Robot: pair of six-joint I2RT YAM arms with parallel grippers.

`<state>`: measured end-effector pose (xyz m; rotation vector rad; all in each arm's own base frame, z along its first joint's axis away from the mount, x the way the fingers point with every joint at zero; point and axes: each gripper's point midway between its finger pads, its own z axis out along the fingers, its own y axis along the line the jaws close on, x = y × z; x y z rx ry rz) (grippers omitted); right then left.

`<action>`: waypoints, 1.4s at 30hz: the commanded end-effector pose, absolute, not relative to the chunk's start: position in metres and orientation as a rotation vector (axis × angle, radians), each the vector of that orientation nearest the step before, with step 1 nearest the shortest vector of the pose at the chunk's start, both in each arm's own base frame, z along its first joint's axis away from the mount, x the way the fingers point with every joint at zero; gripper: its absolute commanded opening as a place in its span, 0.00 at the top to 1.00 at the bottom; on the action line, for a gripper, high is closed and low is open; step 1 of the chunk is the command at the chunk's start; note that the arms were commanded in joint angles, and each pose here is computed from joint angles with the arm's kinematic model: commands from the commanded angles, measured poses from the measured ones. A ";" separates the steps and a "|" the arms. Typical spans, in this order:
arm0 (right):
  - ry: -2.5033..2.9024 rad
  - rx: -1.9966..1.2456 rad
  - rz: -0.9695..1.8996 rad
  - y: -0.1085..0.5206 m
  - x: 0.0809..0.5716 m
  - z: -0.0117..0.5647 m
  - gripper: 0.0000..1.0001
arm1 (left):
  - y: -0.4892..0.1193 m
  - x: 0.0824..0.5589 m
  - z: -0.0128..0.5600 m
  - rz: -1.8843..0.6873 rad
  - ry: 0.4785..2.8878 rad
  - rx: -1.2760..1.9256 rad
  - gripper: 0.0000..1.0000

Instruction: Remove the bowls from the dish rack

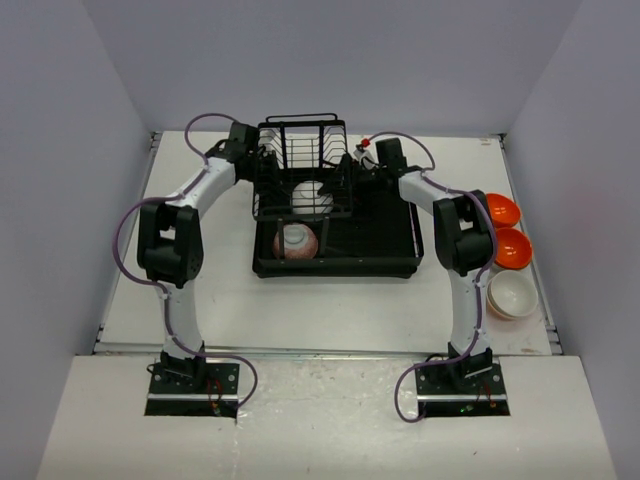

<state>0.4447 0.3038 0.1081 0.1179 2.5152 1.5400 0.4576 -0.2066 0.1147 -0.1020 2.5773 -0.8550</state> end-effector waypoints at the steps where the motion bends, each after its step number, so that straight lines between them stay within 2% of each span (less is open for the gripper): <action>1: 2.384 0.025 1.624 0.313 0.449 0.137 0.19 | -0.228 0.451 0.115 -0.893 2.596 -0.027 1.00; 2: 2.379 0.020 1.637 0.314 0.447 0.139 0.27 | -0.230 0.451 0.116 -0.900 2.595 -0.024 1.00; 6: 2.339 -0.019 1.687 0.318 0.442 0.153 0.45 | -0.231 0.451 0.117 -0.900 2.592 -0.019 1.00; 8: 2.306 -0.029 1.711 0.319 0.441 0.161 0.48 | -0.231 0.451 0.117 -0.904 2.592 -0.018 1.00; 20: 2.184 -0.113 1.856 0.330 0.428 0.188 0.53 | -0.232 0.448 0.116 -0.907 2.595 -0.005 1.00; 32: 2.199 -0.114 1.987 0.351 0.425 0.176 0.56 | -0.233 0.446 0.117 -0.918 2.595 0.009 1.00; 36: 2.185 -0.107 2.005 0.354 0.425 0.175 0.81 | -0.231 0.446 0.120 -0.911 2.587 0.017 1.00; 37: 2.180 -0.105 2.002 0.353 0.424 0.178 0.93 | -0.230 0.447 0.120 -0.902 2.586 0.021 1.00; 38: 2.175 -0.112 2.003 0.353 0.423 0.179 0.99 | -0.230 0.447 0.121 -0.900 2.582 0.023 1.00; 42: 2.148 -0.147 2.010 0.350 0.411 0.188 1.00 | -0.227 0.450 0.127 -0.902 2.564 0.016 1.00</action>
